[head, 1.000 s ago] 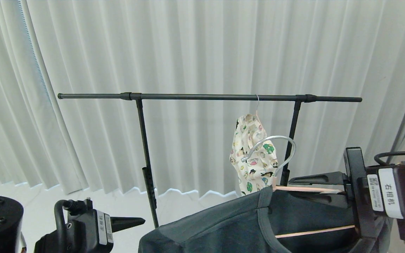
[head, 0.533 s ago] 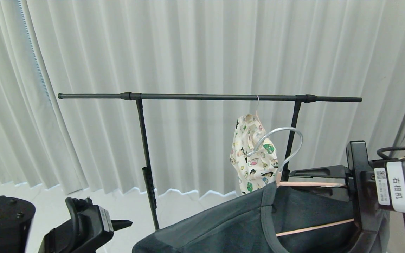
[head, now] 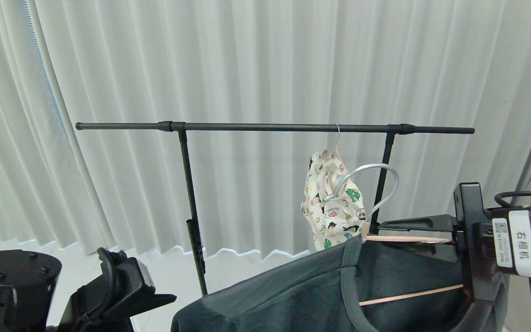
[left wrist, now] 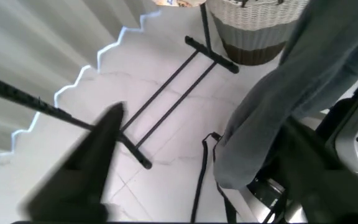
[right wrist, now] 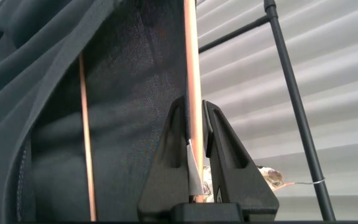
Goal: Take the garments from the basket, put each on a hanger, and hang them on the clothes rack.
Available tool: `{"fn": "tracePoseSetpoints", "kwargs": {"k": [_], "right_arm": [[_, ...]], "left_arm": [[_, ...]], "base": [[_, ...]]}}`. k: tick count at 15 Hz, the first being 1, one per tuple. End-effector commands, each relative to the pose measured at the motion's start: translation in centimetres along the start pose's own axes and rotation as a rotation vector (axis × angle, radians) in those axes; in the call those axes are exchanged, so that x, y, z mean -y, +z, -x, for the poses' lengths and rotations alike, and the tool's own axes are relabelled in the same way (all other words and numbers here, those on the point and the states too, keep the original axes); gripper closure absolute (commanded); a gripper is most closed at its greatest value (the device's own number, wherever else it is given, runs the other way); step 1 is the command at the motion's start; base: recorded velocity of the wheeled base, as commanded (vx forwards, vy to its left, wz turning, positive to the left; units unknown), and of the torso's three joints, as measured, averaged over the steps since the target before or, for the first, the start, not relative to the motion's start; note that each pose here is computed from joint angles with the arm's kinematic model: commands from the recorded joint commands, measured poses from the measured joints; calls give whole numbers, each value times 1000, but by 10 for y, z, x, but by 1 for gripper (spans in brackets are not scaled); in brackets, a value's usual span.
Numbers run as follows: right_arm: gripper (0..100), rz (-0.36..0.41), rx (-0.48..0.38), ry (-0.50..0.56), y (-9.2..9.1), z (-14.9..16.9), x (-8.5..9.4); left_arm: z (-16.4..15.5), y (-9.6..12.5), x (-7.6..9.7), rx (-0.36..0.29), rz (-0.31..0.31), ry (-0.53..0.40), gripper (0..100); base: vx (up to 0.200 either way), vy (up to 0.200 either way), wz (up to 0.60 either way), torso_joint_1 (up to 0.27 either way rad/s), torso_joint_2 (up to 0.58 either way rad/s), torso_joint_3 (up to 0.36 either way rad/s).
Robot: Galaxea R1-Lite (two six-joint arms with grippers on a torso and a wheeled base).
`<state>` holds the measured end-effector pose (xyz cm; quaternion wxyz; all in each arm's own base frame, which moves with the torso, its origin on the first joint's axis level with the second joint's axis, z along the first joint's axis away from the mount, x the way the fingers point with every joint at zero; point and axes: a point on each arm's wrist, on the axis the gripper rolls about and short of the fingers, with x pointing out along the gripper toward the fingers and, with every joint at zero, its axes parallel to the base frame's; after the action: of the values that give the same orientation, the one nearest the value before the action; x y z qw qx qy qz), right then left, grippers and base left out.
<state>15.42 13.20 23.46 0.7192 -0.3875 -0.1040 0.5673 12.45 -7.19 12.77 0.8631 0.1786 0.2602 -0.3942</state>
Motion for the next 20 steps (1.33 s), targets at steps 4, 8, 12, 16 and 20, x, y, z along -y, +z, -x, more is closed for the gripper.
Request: {"fn": "tracePoseSetpoints", "kwargs": {"k": [4, 8, 12, 16, 20], "right_arm": [[100, -4, -5, -2, -1, 0, 0], [100, -7, -14, -7, -3, 1, 1], [100, -8, -18, -11, -4, 1, 2], [100, -14, -45, -43, -8, 6, 6], [100, -36, -154, -168, -27, 31, 20]], "left_arm": [[5, -4, -19, -5, 78, 115, 100], [8, -6, -33, 19, 117, 200, 100], [10, -2, -29, 51, 89, 187, 100], [14, 2, -23, 83, 57, 172, 0], [21, 6, -21, 123, 48, 187, 0]], "base": [[0, 0, 0, 0, 0, 0], [0, 0, 0, 0, 0, 0], [0, 0, 0, 0, 0, 0], [0, 0, 0, 0, 0, 0], [0, 0, 0, 0, 0, 0]]}}
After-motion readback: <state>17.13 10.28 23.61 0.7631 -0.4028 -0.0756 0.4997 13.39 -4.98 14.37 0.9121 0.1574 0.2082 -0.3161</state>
